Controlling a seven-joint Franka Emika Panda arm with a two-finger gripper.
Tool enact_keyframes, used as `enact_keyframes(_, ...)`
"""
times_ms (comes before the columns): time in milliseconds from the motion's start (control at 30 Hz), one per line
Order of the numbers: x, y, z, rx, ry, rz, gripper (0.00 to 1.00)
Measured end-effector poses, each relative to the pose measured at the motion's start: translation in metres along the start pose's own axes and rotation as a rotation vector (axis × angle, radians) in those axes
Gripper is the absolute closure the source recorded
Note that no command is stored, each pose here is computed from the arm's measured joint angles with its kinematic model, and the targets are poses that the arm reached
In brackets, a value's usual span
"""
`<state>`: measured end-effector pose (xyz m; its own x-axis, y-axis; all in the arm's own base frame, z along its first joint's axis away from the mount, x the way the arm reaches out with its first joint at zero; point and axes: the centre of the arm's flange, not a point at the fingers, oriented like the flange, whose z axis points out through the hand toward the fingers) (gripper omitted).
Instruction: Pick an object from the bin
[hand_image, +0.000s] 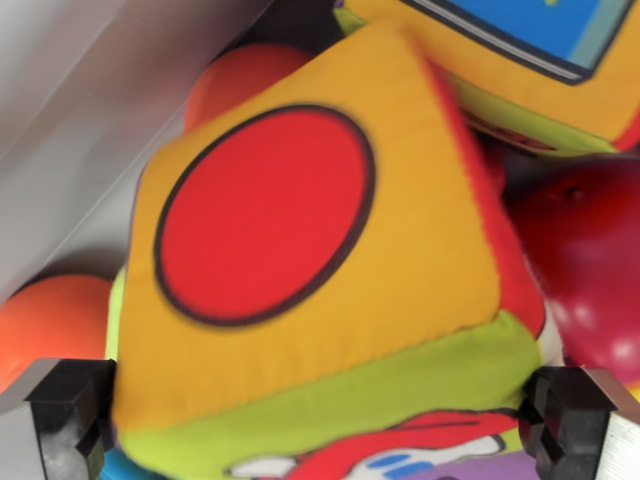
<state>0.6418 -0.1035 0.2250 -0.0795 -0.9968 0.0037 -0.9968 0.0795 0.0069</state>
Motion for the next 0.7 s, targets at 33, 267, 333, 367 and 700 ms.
enact_keyframes(33, 0.0, 0.0001, 0.0023, -0.0005, 0.0001, 0.0, 0.0)
enact_keyframes(267, -0.0002, -0.0004, 0.0059, 0.0032, -0.0001, 0.0, 1.0)
enact_keyframes(333, -0.0002, -0.0004, 0.0059, 0.0033, -0.0002, -0.001, 1.0)
enact_keyframes(367, -0.0002, -0.0004, 0.0059, 0.0034, -0.0002, -0.001, 1.0)
enact_keyframes(700, -0.0002, -0.0003, 0.0065, 0.0027, -0.0002, -0.001, 1.0)
